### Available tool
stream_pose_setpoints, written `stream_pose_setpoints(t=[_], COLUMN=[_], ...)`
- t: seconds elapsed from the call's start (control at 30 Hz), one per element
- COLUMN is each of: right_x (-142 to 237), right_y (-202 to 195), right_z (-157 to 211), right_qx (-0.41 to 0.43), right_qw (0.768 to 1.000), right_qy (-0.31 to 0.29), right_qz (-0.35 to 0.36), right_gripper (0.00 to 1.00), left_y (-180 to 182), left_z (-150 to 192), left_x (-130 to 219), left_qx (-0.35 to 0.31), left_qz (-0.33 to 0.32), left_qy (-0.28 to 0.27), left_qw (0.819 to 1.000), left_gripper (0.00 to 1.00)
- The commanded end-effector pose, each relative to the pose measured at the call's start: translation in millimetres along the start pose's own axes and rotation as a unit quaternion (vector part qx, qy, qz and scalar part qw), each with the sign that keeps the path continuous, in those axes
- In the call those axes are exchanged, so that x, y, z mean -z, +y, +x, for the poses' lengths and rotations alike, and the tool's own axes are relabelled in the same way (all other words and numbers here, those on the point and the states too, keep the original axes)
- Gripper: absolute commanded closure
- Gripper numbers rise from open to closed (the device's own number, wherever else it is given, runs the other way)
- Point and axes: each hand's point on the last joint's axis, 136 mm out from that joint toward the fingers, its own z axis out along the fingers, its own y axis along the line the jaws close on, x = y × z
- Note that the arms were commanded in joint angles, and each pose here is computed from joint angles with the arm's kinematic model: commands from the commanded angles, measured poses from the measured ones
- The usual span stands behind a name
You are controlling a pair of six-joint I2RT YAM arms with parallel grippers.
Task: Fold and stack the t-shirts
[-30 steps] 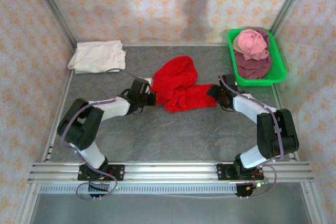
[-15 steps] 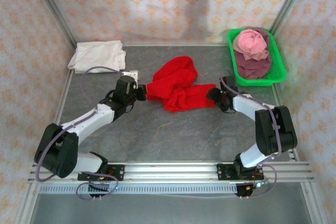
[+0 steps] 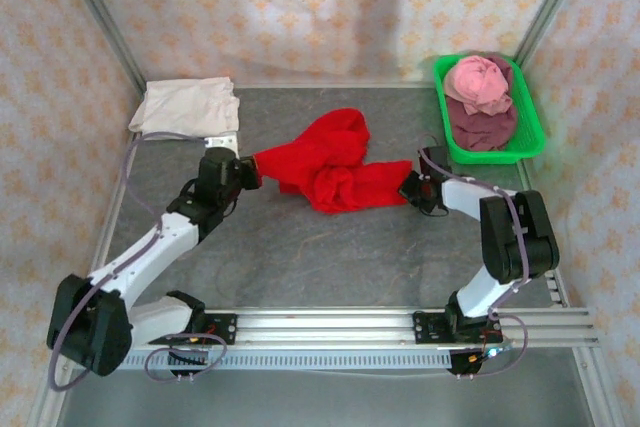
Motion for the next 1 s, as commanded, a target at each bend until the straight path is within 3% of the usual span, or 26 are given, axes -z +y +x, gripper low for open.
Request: stream_pose_setpoints(t=[0.0, 0.17, 0.5, 0.7, 0.83, 0.97], right_x=[47, 107, 248, 315, 315, 271], right_y=[38, 59, 86, 93, 91, 88], right_z=[-28, -39, -50, -49, -52, -64], right_qx=[0.023, 0.041, 0.083, 0.094, 0.090, 0.078], right_qw=[0.996, 0.990, 0.963, 0.945, 0.944, 0.958], right_qy=[-0.057, -0.104, -0.217, -0.269, -0.277, -0.249], right_qz=[-0.057, -0.089, -0.136, -0.162, -0.155, -0.122], right_gripper=[1.00, 1.00, 1.00, 1.00, 1.00, 1.00], left_y=[22, 28, 23, 14, 10, 8], left_z=[-26, -60, -148, -167, -163, -153], left_x=[22, 57, 180, 227, 220, 190], left_qx=[-0.024, -0.032, -0.061, -0.047, -0.036, -0.044], left_qz=[-0.052, -0.065, -0.055, -0.012, -0.001, -0.008], left_qy=[-0.031, -0.071, -0.192, -0.235, -0.226, -0.196], left_qw=[0.998, 0.995, 0.978, 0.971, 0.973, 0.980], left_gripper=[1.00, 1.00, 1.00, 1.00, 1.00, 1.00])
